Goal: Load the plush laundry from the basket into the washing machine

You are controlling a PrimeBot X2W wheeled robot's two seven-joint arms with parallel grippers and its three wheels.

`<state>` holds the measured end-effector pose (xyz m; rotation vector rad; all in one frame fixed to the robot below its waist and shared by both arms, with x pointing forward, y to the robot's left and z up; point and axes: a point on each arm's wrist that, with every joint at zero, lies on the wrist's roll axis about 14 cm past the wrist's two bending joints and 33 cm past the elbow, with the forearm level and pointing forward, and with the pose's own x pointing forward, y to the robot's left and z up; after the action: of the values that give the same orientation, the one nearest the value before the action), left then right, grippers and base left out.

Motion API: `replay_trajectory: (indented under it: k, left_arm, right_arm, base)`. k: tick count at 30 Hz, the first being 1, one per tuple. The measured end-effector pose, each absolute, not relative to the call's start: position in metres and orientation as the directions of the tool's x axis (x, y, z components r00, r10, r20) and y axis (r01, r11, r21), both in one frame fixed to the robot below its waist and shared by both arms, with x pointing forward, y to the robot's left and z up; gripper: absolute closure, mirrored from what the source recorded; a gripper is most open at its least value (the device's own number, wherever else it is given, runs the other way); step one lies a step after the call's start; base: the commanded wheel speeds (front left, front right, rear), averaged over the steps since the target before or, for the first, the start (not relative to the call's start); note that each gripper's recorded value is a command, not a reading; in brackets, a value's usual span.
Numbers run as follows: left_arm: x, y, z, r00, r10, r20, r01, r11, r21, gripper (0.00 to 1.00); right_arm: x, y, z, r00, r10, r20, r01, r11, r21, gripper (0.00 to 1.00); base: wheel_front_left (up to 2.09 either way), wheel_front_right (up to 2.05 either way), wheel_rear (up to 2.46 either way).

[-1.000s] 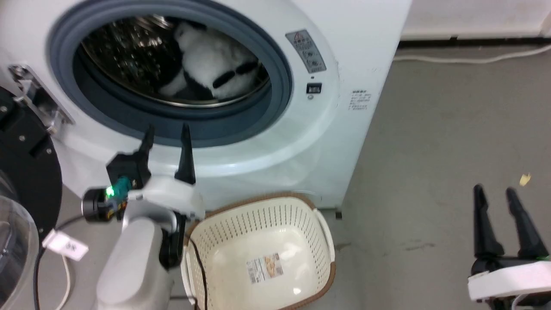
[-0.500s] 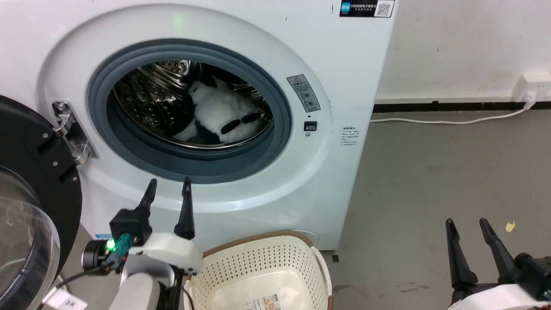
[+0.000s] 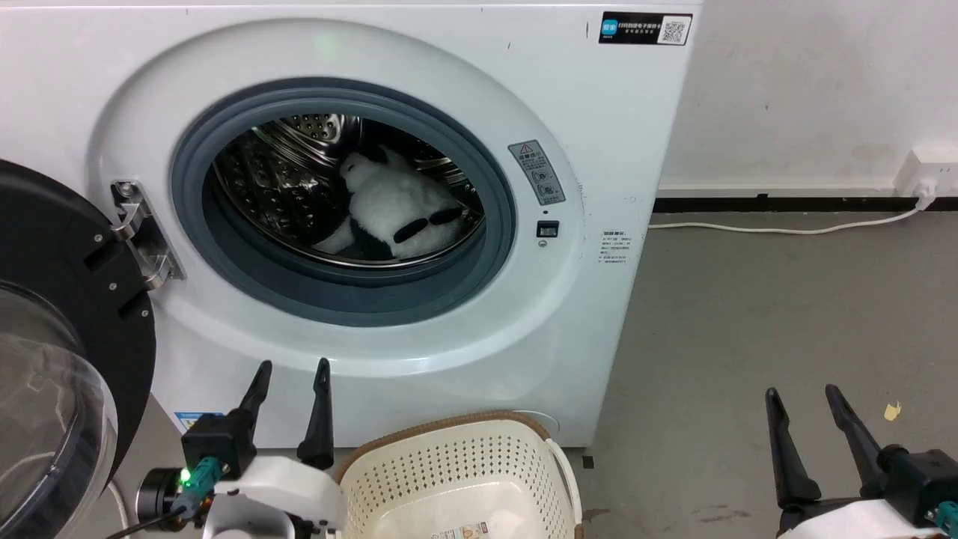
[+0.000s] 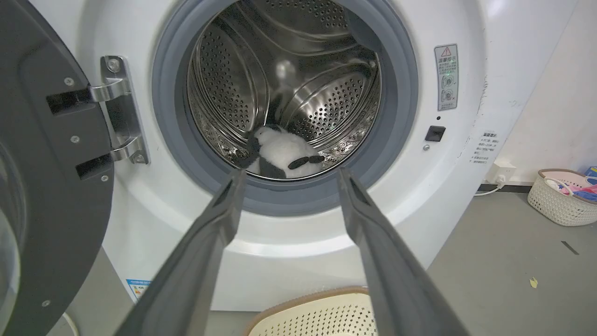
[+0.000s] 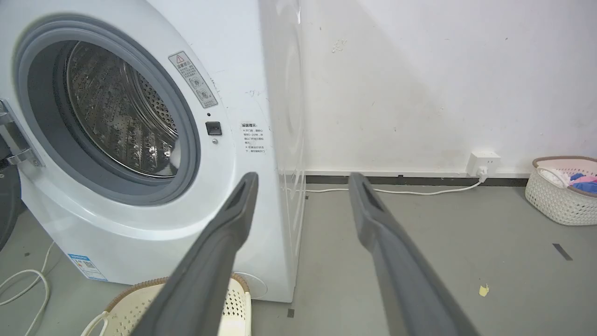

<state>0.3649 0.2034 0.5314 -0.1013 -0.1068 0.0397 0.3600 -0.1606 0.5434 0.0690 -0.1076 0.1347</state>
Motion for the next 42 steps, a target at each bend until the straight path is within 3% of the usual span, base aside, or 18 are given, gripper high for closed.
replay_trajectory:
  k: [42]
  left_arm:
    - [0.34, 0.203, 0.515, 0.995, 0.082, 0.056, -0.074, 0.987, -0.143, 0.0]
  right_arm:
    - [0.35, -0.153, 0.522, 0.987, 0.15, 0.057, -0.156, 0.982, 0.107, 0.0]
  base:
    - [0.0, 0.0, 0.0]
